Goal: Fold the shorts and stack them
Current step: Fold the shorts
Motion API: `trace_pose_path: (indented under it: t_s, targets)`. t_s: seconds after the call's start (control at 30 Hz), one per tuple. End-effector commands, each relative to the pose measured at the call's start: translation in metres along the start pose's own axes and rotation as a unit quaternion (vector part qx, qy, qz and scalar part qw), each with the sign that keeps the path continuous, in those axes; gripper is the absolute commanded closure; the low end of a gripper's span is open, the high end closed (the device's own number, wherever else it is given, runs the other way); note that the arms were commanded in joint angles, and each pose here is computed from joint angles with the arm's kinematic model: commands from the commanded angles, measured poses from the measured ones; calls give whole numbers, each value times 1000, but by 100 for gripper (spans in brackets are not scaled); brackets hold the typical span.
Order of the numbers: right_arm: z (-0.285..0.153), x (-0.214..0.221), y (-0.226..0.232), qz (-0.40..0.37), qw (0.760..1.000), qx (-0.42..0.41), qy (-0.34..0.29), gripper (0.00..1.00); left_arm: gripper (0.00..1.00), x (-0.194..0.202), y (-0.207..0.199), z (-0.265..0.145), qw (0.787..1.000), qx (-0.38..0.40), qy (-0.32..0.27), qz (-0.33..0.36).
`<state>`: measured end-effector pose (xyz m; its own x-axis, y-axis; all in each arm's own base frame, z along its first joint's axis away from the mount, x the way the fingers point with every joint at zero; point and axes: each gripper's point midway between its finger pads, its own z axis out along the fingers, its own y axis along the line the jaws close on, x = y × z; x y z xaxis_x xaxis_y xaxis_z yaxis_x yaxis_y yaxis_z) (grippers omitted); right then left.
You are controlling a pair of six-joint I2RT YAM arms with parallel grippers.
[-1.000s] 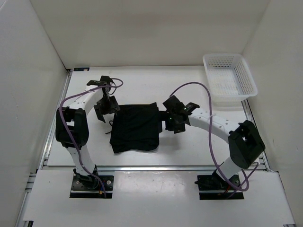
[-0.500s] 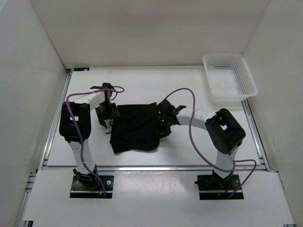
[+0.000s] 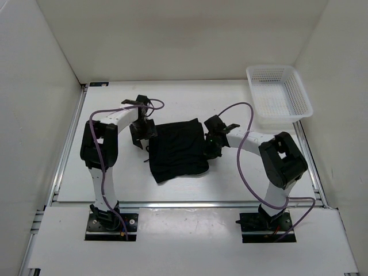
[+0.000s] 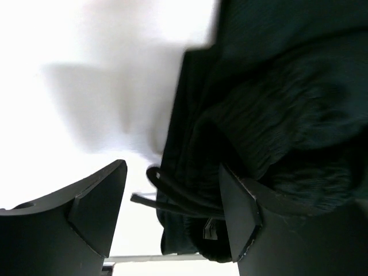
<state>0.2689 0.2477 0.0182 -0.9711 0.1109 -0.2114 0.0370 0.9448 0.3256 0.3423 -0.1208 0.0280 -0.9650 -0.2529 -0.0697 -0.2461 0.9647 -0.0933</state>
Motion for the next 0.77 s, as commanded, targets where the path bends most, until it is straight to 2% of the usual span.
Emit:
trace_pose_path:
  t_s: [0.0,0.03,0.07,0.1,0.13,0.17,0.23,0.3,0.33,0.43,0.5,0.53,0.6,0.63,0.7,0.73]
  targets:
    - [-16,-19,-22,-15,997,57,-40,85,23,-15,-37,-11,999,44,-23,19]
    - [-19,-19,-27,-23,997,70,-37,69,23,-20,-41,-22,998,47,-29,20]
    - [-27,-23,-22,-23,997,65,-43,25,22,-23,-41,-24,998,42,-30,20]
    - [-35,-30,-18,-30,996,63,-56,9,20,-27,-40,-28,999,35,-37,19]
    - [-44,-33,-22,-30,995,76,-65,1,20,-37,-42,-44,997,37,-60,20]
    - [-61,-39,-20,-34,993,73,-89,0,18,-37,-38,-54,997,26,-64,19]
    - [-96,-49,-19,-39,987,69,-138,0,17,-47,-36,-88,994,23,-108,22]
    - [-124,-60,-30,-38,977,95,-189,0,8,-47,-25,-110,992,15,-125,20]
    - [-149,-67,-35,-27,970,94,-222,0,8,-52,-21,-135,987,23,-159,20]
    - [-193,-71,-68,-6,949,147,-278,0,8,-49,5,-181,977,20,-212,1]
    - [-217,-65,-85,3,939,170,-299,0,8,-39,22,-194,973,11,-230,-10]
    - [-226,-64,-95,16,933,182,-309,0,8,-33,32,-219,964,22,-266,-19]
    - [-245,-58,-111,26,921,203,-330,0,1,-18,54,-222,959,-3,-280,-37]
    - [-247,-56,-112,27,921,200,-334,0,1,-6,66,-237,953,-3,-301,-45]
    - [-250,-49,-115,27,922,194,-335,2,1,11,86,-228,952,-19,-298,-65]
    - [-244,-43,-120,25,923,200,-327,2,1,22,94,-237,946,-11,-315,-71]
